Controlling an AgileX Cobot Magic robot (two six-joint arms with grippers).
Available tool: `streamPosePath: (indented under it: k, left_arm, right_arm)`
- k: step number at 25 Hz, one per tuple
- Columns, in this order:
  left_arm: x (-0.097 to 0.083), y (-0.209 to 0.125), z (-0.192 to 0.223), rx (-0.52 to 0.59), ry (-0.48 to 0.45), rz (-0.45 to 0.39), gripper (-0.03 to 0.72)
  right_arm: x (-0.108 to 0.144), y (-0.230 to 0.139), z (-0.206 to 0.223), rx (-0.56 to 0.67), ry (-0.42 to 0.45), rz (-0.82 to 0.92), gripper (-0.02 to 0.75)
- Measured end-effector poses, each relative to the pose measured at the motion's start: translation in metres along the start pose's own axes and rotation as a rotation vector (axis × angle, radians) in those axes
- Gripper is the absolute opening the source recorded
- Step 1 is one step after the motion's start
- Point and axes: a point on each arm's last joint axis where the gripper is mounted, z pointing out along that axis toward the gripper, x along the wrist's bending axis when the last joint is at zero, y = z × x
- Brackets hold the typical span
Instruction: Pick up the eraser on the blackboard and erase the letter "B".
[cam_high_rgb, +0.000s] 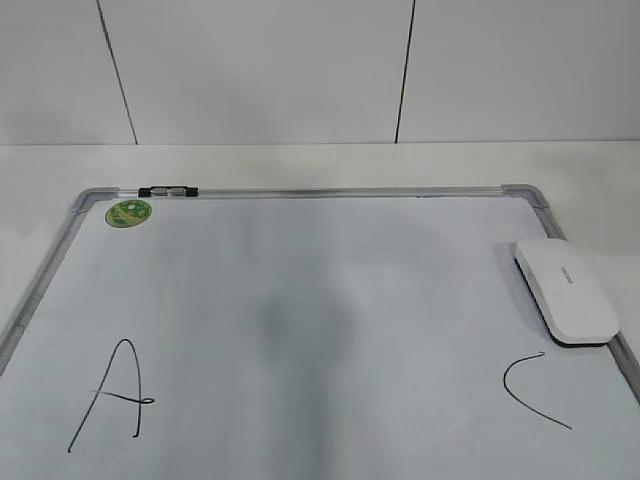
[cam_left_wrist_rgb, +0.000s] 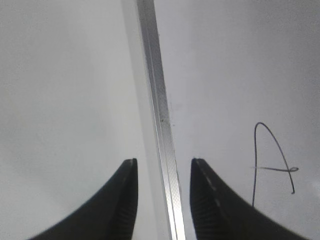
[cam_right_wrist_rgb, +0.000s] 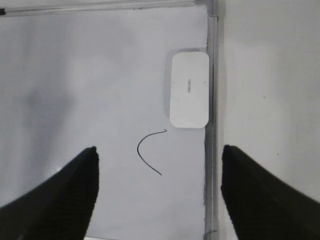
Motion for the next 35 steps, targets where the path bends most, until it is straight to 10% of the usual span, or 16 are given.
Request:
streamPosePath:
  k: [19,35]
  left_arm:
    - [-0.021,-0.183,-0.098,-0.397,0.024,0.037,0.237]
    - [-0.027,-0.315,-0.069,-0.738,0.052,0.069,0.237]
  right_arm:
    - [-0.013,-0.148,-0.017,-0.16,-0.103,-0.05,0.585]
    - [-0.026,-0.199,0.007,-0.224,-0.185,-0.075,0.585]
